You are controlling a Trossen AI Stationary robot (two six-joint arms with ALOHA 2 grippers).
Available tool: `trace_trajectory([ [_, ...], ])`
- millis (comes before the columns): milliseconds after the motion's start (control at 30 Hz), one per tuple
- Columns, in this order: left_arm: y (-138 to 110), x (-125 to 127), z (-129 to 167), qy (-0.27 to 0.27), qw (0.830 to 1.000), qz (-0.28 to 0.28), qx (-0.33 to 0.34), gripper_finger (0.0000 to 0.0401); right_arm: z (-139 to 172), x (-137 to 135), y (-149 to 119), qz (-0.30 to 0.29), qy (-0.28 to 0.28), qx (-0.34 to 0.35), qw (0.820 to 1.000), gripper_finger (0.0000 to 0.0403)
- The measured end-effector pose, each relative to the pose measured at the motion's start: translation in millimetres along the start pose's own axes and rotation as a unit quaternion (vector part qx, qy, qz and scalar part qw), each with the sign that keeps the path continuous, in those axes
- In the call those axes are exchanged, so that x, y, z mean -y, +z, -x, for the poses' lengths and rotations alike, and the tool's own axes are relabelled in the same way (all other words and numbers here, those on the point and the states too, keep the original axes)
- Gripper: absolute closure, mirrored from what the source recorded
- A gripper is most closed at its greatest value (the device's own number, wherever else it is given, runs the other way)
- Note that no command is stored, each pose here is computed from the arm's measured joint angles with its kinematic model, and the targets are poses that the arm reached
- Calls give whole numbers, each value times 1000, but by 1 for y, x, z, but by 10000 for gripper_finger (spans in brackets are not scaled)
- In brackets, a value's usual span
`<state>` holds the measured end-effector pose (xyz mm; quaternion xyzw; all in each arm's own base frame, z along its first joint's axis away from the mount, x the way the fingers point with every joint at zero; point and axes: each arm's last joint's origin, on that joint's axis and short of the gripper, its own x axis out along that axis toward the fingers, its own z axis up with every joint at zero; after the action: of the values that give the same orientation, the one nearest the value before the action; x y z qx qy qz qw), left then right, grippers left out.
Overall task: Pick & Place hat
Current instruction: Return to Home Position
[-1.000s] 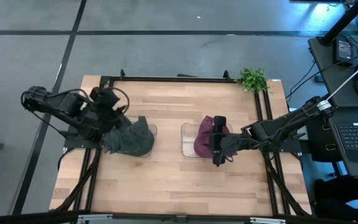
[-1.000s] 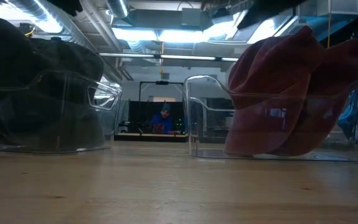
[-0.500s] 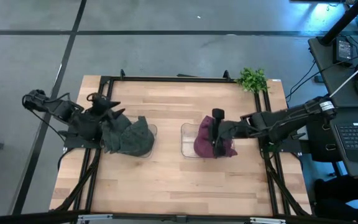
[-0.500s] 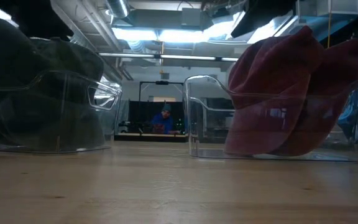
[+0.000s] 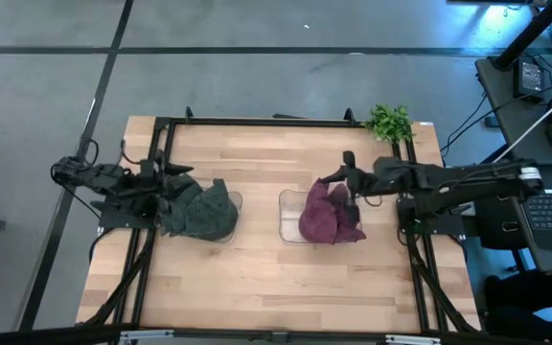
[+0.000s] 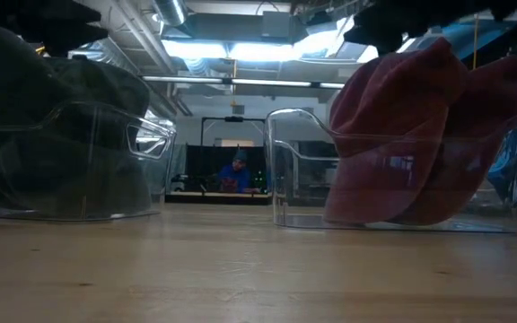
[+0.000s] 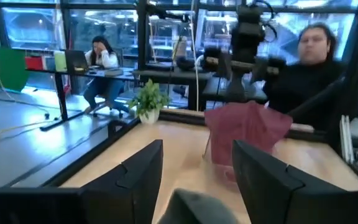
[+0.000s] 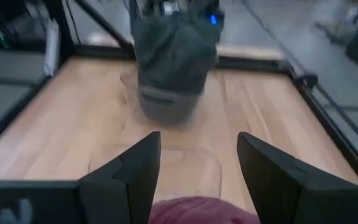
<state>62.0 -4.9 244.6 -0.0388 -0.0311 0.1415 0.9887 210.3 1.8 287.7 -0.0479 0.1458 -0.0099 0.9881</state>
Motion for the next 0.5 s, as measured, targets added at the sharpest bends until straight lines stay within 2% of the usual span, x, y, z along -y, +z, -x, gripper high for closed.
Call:
trace_trajectory([
  [133, -8, 5, -10, -15, 999, -3, 37, 214, 13, 10, -15, -23, -15, 61, 998, 192],
  [267, -14, 5, -14, -53, 997, -11, 57, 212, 17, 19, -31, -39, -43, 76, 995, 192],
  [400, -21, 2, -17, -57, 997, -10, 50, 214, 17, 27, -45, -48, -65, 89, 993, 192],
  [500, -26, -1, -20, -41, 998, -13, 52, 213, 16, 32, -57, -52, -83, 103, 990, 192],
])
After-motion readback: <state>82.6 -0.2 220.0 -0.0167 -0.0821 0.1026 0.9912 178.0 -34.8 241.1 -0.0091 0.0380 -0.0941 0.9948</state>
